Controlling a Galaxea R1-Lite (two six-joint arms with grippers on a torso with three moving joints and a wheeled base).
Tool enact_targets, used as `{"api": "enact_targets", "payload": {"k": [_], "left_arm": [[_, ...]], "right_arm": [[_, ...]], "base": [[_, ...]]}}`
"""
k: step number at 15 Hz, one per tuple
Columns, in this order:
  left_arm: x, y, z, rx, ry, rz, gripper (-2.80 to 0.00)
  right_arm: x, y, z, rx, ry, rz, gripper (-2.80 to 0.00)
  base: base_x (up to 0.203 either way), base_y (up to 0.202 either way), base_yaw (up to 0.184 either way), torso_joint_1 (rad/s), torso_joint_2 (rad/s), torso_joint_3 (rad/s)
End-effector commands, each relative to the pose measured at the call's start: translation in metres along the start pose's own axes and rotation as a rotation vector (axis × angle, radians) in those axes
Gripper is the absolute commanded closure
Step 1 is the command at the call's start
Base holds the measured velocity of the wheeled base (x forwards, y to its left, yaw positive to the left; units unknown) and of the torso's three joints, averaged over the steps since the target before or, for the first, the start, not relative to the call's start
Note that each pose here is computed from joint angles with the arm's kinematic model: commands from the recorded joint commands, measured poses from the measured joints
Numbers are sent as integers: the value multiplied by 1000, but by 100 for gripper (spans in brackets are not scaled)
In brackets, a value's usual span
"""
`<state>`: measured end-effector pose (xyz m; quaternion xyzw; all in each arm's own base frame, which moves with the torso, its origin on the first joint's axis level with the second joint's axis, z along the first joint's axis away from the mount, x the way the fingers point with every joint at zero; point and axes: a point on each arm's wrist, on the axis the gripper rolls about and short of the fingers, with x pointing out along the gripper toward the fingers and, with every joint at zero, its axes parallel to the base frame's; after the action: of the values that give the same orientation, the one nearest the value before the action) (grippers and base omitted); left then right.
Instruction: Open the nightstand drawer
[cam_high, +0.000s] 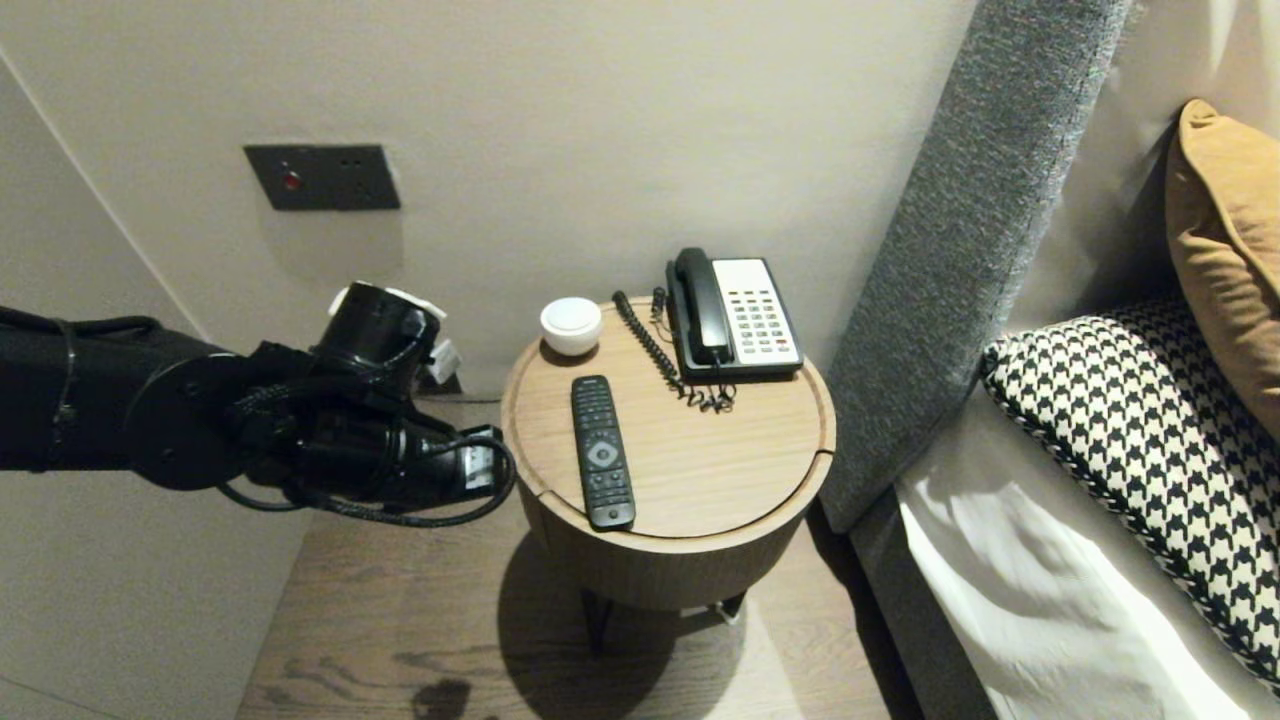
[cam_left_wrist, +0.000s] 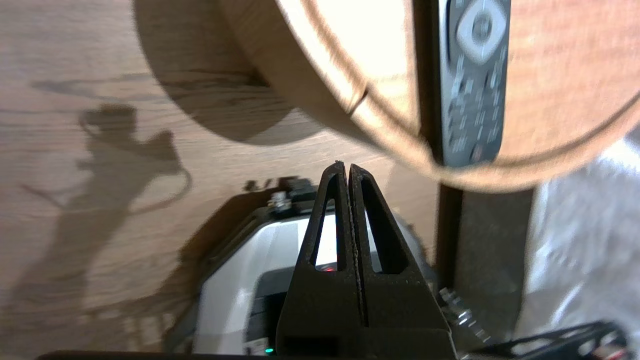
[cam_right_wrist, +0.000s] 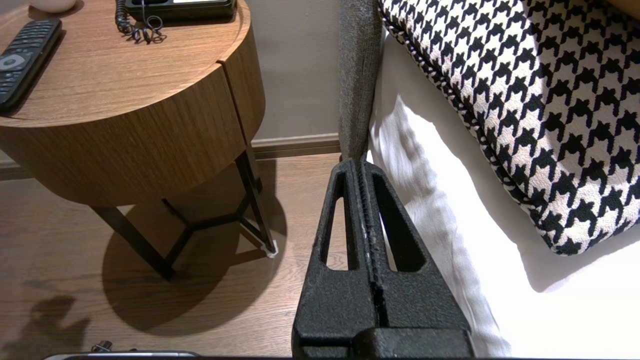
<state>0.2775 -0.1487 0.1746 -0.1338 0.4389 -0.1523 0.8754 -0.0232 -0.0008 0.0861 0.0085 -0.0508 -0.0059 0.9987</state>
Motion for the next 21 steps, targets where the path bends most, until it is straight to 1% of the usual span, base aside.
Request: {"api": "enact_targets", "payload": {"k": [1,4,7,9,12,21], "left_arm": [[24,-3,6,-14,27,10,0],[38,-9,15,-9,23,7,0],[51,-17,12,11,41,1,0],[56,-18,14,10,43,1,0],[55,-21,17,15,34,-5,0],[60,-25,7,34,66,-5,0]], "right_arm": [[2,0,-11,-1,40,0,0],[2,0,-11,-1,40,-1,0],[2,0,-11,-1,40,0,0],[2,0,-11,-1,40,0,0],[2,0,-11,-1,40,-2,0],[2,0,-11,0,42,-2,0]], "base": [[0,0,0,0,0,0],[0,0,0,0,0,0],[0,0,0,0,0,0],[0,0,0,0,0,0],[0,0,0,0,0,0],[0,0,0,0,0,0]]}}
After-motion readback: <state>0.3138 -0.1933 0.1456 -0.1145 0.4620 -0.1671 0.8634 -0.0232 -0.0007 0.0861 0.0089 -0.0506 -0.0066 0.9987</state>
